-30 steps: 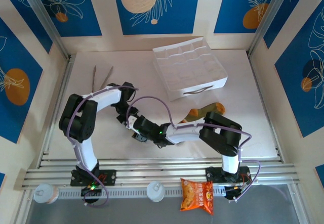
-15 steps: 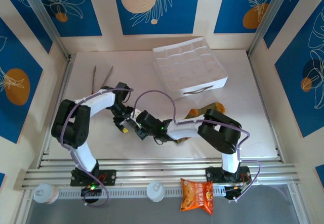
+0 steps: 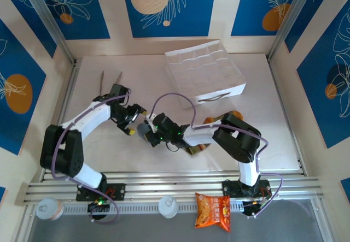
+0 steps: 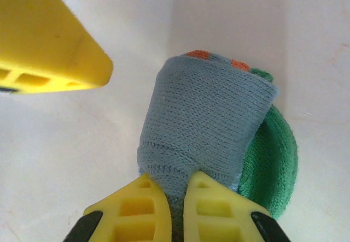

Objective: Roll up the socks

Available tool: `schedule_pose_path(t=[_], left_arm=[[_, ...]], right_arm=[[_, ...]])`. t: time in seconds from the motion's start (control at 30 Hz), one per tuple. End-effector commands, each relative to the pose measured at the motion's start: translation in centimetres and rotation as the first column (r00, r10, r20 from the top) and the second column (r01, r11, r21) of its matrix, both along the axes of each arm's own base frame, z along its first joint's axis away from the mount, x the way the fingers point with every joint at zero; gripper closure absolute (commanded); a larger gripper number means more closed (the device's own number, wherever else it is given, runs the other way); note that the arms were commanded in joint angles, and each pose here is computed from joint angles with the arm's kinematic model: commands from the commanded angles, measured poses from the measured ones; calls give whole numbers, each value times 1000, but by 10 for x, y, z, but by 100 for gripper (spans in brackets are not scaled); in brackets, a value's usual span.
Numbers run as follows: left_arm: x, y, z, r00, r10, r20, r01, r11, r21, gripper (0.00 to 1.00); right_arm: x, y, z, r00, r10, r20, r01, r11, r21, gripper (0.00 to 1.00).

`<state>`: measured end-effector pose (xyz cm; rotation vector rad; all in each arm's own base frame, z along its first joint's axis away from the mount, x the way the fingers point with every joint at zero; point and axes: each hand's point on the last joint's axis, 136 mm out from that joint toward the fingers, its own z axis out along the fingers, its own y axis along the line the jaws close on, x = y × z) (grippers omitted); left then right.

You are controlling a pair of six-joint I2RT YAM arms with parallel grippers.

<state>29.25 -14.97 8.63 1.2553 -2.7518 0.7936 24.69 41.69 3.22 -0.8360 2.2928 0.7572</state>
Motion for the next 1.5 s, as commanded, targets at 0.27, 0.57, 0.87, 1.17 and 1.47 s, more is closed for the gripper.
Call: schedule_pose_path(t=[0.27, 0.57, 0.87, 1.17, 1.47], left_arm=[[-30, -9, -23, 998, -52, 26, 54, 995, -89, 27], [-5, -26, -54, 994, -73, 82, 79, 994, -74, 23], [-20, -39, -94, 992, -128, -18, 127, 991, -49, 44], [-29, -50, -90, 990, -123, -76, 116, 989, -91, 100], [-3, -64, -8, 999, -45, -18, 40, 973, -228, 100]], right_arm=[[-71, -108, -132, 798, -203, -567, 27, 953, -303, 100], [-64, -112, -135, 705, -248, -664, 90, 960, -264, 100], [-57, -108, -131, 702, -243, -669, 96, 964, -249, 100], [-42, -89, -98, 795, -146, -589, 28, 978, -205, 88], [33, -106, 67, 921, -263, -288, 253, 965, -73, 57]])
